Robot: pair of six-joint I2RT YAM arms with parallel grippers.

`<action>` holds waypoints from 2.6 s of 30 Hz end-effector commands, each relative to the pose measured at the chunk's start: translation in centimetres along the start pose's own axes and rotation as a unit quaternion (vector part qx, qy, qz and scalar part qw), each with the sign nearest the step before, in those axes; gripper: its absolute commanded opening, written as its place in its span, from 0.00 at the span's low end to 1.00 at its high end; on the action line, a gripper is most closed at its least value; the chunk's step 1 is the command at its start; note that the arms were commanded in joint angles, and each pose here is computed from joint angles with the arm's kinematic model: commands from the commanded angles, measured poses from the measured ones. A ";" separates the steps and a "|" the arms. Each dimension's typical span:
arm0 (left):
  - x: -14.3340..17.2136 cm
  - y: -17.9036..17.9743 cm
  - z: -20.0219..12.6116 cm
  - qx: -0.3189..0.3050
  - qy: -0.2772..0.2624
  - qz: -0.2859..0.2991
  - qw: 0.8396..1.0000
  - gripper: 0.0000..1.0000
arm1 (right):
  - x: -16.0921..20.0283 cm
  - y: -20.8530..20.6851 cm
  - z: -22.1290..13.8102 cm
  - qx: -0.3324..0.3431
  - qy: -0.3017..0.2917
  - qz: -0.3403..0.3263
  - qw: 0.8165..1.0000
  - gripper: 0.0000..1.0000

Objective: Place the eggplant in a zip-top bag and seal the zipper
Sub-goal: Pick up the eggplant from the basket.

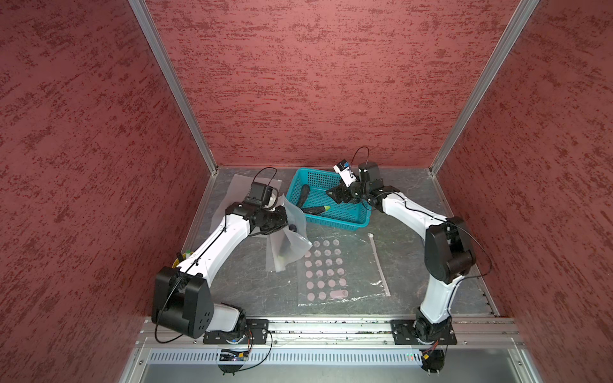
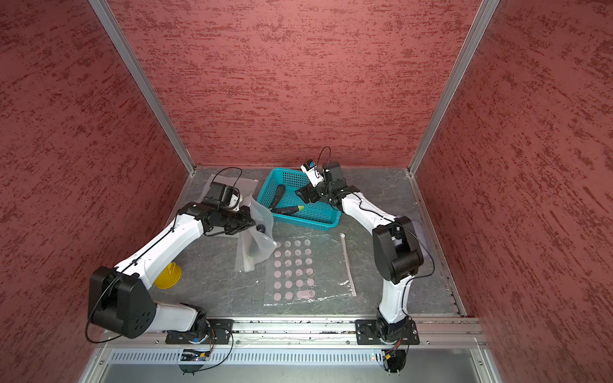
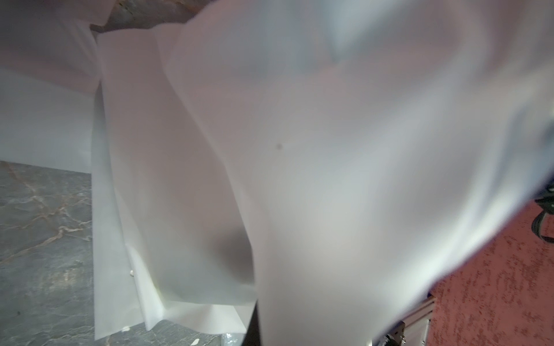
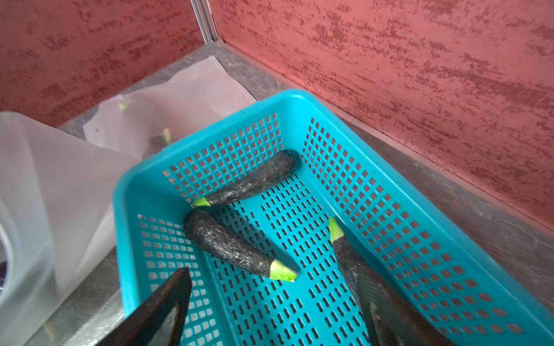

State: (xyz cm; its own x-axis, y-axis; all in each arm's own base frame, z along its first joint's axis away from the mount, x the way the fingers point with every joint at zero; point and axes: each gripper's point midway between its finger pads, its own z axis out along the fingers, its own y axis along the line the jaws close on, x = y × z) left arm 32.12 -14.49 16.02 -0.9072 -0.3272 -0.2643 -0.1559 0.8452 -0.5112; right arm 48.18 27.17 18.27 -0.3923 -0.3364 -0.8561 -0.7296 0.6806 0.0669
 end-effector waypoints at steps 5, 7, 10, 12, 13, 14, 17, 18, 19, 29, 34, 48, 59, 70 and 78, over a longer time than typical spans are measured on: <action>-0.2 1.4 -0.5 -0.032 -0.010 0.003 0.999 0.00 | 3.6 -1.7 3.6 -0.036 0.070 -0.065 0.995 0.88; -0.1 1.7 -0.4 -0.033 -0.008 -0.005 0.999 0.00 | 4.2 -1.6 4.5 -0.053 0.083 -0.075 0.992 0.89; 0.1 2.0 -0.2 -0.034 -0.005 -0.015 0.999 0.00 | 5.0 -1.3 5.8 -0.080 0.091 -0.083 0.989 0.89; 0.2 2.0 -0.1 -0.032 -0.003 -0.019 0.999 0.00 | 5.7 -1.0 6.5 -0.096 0.098 -0.084 0.987 0.90; 0.3 2.0 -0.1 -0.032 -0.002 -0.020 0.999 0.00 | 5.9 -0.8 6.8 -0.107 0.100 -0.085 0.985 0.90; 0.2 2.0 -0.1 -0.031 -0.002 -0.021 0.999 0.00 | 6.1 -0.7 7.0 -0.115 0.102 -0.085 0.984 0.90; 0.3 2.1 -0.1 -0.031 0.000 -0.025 0.999 0.00 | 6.4 0.1 7.9 -0.140 0.104 -0.089 0.981 0.91; 0.4 2.2 0.0 -0.032 0.002 -0.027 0.999 0.00 | 6.6 0.5 8.2 -0.149 0.105 -0.087 0.979 0.91; 0.4 2.2 0.0 -0.033 0.003 -0.027 0.999 0.00 | 6.8 0.9 8.6 -0.158 0.108 -0.087 0.978 0.91; 0.6 2.3 0.2 -0.028 0.005 -0.034 0.999 0.00 | 8.8 2.9 11.0 -0.184 0.135 -0.096 0.969 0.91; 0.7 2.4 0.2 -0.026 0.004 -0.035 0.999 0.00 | 9.8 4.0 11.5 -0.193 0.150 -0.091 0.965 0.91; 1.1 2.8 0.4 -0.026 0.003 -0.038 0.999 0.00 | 8.4 3.3 11.5 -0.142 0.129 -0.044 0.980 0.50; 1.2 3.0 0.6 -0.022 0.003 -0.040 0.999 0.00 | 6.0 3.8 9.0 -0.150 0.093 -0.040 0.983 0.38; 0.9 2.1 0.5 -0.004 -0.003 -0.034 0.999 0.00 | 2.0 2.2 4.3 -0.111 0.039 -0.039 0.992 0.38; 0.6 0.8 0.3 -0.003 -0.014 -0.012 1.000 0.00 | 0.0 2.8 0.8 -0.093 0.023 -0.047 0.994 0.39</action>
State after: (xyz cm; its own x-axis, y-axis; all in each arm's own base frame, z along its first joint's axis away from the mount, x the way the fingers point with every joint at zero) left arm 30.90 -13.46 13.64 -0.9029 -0.3673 -0.2232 -0.2200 0.8411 -0.4941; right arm 46.89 29.74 15.57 -0.3666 -0.4439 -0.8176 -0.8552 0.5068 0.1084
